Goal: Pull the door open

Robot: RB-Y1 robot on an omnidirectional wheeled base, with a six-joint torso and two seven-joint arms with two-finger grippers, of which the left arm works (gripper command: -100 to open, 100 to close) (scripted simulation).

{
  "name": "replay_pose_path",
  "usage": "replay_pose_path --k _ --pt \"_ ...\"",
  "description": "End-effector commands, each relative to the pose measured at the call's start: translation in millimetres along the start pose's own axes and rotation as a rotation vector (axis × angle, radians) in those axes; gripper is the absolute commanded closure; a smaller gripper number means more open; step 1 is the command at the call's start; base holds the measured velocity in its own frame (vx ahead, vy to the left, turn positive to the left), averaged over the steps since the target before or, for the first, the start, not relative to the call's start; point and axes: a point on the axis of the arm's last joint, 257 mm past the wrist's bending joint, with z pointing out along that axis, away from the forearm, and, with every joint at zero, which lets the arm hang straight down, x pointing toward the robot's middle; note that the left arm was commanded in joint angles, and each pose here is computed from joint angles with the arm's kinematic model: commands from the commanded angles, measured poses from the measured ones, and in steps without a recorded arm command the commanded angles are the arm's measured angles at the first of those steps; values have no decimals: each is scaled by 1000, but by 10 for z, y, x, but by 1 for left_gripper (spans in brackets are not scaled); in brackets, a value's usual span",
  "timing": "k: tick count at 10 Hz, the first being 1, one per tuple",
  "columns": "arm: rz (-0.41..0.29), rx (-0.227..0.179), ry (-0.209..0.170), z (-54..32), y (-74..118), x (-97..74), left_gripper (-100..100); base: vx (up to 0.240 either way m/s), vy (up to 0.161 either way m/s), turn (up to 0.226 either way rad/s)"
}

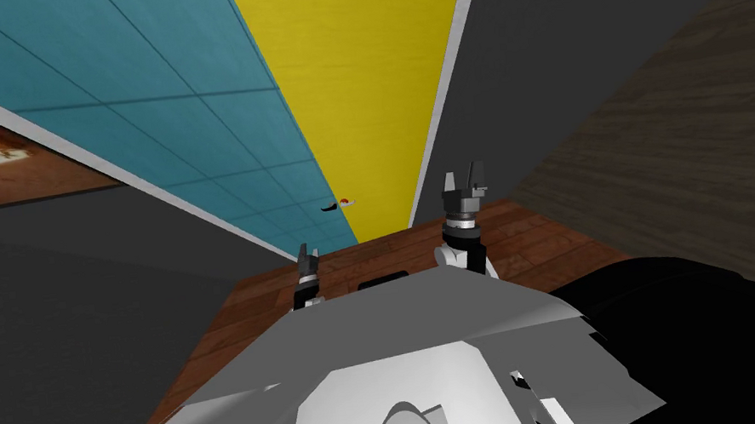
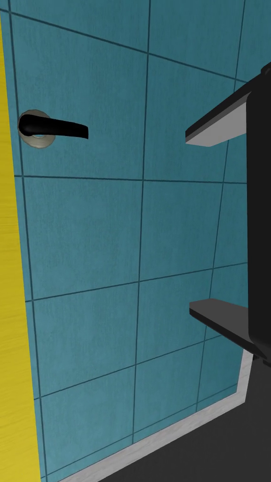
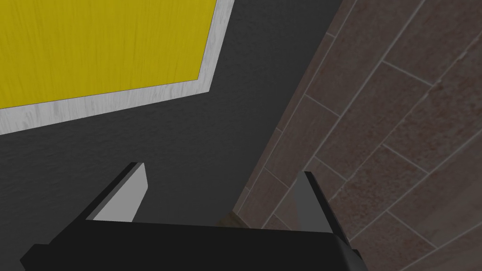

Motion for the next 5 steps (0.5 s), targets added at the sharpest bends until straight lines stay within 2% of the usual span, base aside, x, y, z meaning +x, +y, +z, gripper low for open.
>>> replay_pose_path --k 1,5 --pt "-2 -16 -6 -49 102 -73 -100 104 -19 -76" --pt "-6 -53 -22 -163 323 -243 -100 107 -32 -65"
